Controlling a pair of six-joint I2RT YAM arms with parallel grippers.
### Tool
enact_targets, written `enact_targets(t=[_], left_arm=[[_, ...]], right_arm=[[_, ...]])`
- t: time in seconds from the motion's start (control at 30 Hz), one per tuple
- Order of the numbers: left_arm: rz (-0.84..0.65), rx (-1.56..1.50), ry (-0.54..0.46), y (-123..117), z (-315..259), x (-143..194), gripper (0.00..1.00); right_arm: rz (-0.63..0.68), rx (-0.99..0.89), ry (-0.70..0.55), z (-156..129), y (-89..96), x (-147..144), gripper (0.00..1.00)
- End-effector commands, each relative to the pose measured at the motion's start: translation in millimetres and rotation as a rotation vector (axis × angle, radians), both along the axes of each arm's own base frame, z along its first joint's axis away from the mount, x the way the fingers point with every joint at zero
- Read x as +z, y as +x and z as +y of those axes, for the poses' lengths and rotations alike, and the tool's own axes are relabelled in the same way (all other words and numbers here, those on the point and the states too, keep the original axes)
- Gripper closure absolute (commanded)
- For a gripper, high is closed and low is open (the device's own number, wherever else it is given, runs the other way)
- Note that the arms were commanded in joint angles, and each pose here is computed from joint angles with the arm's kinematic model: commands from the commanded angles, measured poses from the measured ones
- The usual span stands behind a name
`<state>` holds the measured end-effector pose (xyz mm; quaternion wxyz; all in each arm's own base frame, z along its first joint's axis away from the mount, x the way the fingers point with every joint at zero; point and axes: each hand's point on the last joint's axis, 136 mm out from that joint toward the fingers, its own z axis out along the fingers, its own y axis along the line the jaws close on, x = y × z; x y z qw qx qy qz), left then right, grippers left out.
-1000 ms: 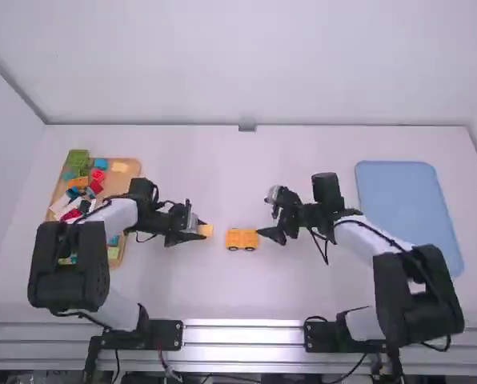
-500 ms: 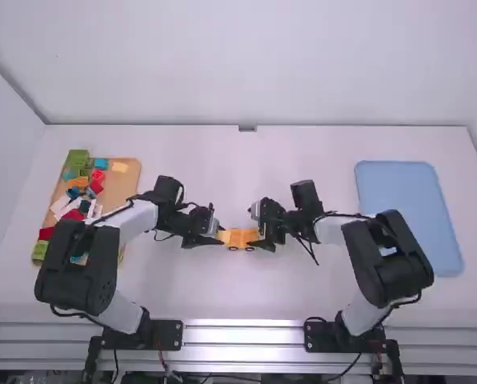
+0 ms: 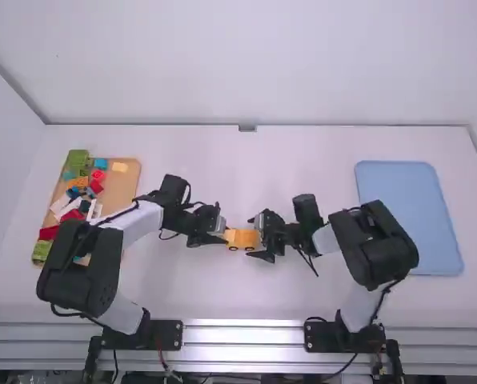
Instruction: Assemble lego blocks to make yellow taxi
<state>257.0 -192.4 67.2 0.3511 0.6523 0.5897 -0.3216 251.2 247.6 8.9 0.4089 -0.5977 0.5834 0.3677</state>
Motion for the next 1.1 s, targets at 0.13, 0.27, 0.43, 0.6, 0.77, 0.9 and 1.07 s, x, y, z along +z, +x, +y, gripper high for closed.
enact_targets(t=[0.13, 0.27, 0.43, 0.6, 0.77, 0.9, 1.07], left_arm=[[0.030, 0.001, -0.011, -12.6, -1.1, -4.3, 0.90], [0.034, 0.011, -0.013, -13.3, -1.1, -7.4, 0.91], [0.029, 0.047, -0.029, -9.7, -2.9, -12.9, 0.92], [0.045, 0.108, -0.054, -2.7, -4.7, -23.8, 0.95], [0.048, 0.096, -0.078, -3.8, -7.2, -28.3, 0.96], [0.058, 0.097, -0.081, -1.7, -7.4, -33.0, 0.98], [0.072, 0.105, -0.062, 1.0, -6.4, -41.6, 0.98]], right_arm=[[0.094, 0.009, 0.005, 9.6, -1.1, -17.9, 0.02], [0.122, 0.001, 0.000, 11.1, 4.3, -22.6, 0.02], [0.127, -0.002, 0.000, 11.5, 5.7, -22.9, 0.09], [0.133, -0.006, -0.008, 9.9, 2.5, -25.8, 0.29], [0.138, -0.010, -0.010, 8.6, 2.9, -26.4, 0.39], [0.146, -0.022, -0.024, 6.6, 3.5, -29.2, 0.41], [0.160, -0.026, -0.039, 5.3, 1.4, -32.6, 0.28]])
